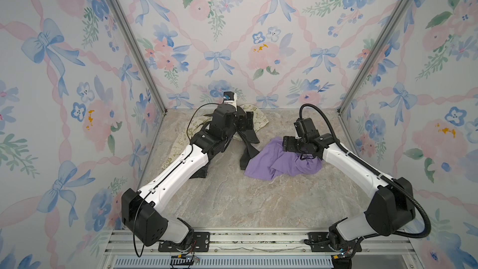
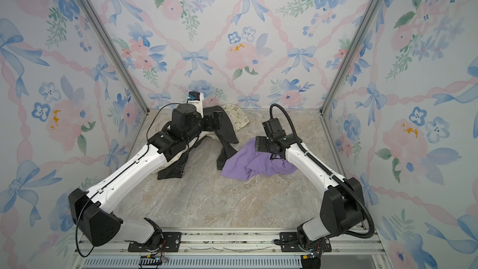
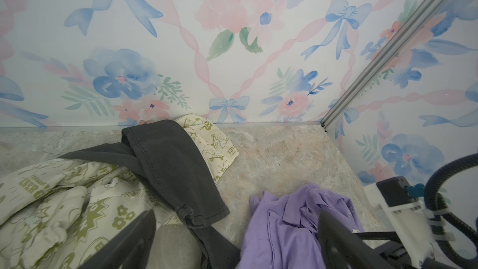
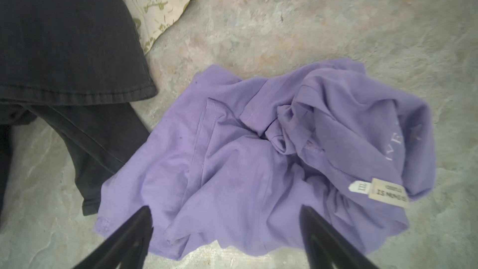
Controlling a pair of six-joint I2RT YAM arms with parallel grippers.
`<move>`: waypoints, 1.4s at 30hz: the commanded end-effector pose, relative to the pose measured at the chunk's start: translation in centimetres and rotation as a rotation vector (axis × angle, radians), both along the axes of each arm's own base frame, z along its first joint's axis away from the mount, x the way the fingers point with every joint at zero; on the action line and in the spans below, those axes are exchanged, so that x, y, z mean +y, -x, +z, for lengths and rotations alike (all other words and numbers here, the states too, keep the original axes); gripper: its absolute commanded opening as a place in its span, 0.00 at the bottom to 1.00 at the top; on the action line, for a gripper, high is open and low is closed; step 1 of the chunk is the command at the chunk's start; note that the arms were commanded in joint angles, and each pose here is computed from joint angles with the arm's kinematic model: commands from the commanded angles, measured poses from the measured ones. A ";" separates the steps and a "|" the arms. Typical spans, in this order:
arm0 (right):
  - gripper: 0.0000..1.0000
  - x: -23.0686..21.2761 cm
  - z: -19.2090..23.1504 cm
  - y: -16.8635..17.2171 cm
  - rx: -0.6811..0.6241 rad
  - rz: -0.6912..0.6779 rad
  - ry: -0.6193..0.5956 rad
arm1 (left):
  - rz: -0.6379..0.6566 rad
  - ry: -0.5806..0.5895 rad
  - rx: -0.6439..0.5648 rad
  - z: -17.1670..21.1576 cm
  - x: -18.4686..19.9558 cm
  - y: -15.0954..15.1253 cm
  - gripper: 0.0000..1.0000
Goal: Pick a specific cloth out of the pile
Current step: 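Lower the right gripper onto the lavender shirt and grasp it while the left arm withdraws, then lift the lavender shirt with the right gripper and carry it farther from the pile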
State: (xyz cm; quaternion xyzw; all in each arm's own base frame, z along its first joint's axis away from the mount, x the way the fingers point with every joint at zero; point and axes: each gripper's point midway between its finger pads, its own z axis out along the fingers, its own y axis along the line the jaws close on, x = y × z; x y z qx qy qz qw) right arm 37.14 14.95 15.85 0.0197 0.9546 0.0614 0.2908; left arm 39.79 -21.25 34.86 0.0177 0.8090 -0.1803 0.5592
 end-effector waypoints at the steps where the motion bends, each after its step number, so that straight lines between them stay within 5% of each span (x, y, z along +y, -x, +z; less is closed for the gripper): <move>1: 0.86 0.7 -2.2 0.9 0.104 -0.019 0.005 | 0.077 0.041 -0.046 1.1 2.8 1.0 0.98; 7: 0.82 3.9 -5.7 1.5 0.204 0.044 0.023 | 0.104 0.171 -0.100 1.3 4.1 2.8 0.98; 16: 0.73 5.5 -10.0 2.3 0.351 0.033 0.018 | 0.125 0.178 -0.122 1.7 5.2 3.3 0.98; 22: 0.47 5.6 -11.0 2.5 0.391 0.016 0.016 | 0.137 0.187 -0.124 1.6 5.9 3.4 0.98; 26: 0.19 5.5 -10.4 2.1 0.373 0.010 0.011 | 0.140 0.192 -0.131 1.6 6.2 3.3 0.98; 28: 0.07 5.3 -9.2 1.3 0.335 -0.002 0.003 | 0.146 0.194 -0.134 1.7 6.5 3.3 0.98; 31: 0.03 4.3 -6.3 -0.6 0.248 -0.023 -0.003 | 0.151 0.199 -0.147 1.9 6.8 3.3 0.98; 42: 0.00 -4.6 13.5 -10.1 -0.248 -0.159 -0.066 | 0.176 0.221 -0.210 3.0 8.3 3.6 0.98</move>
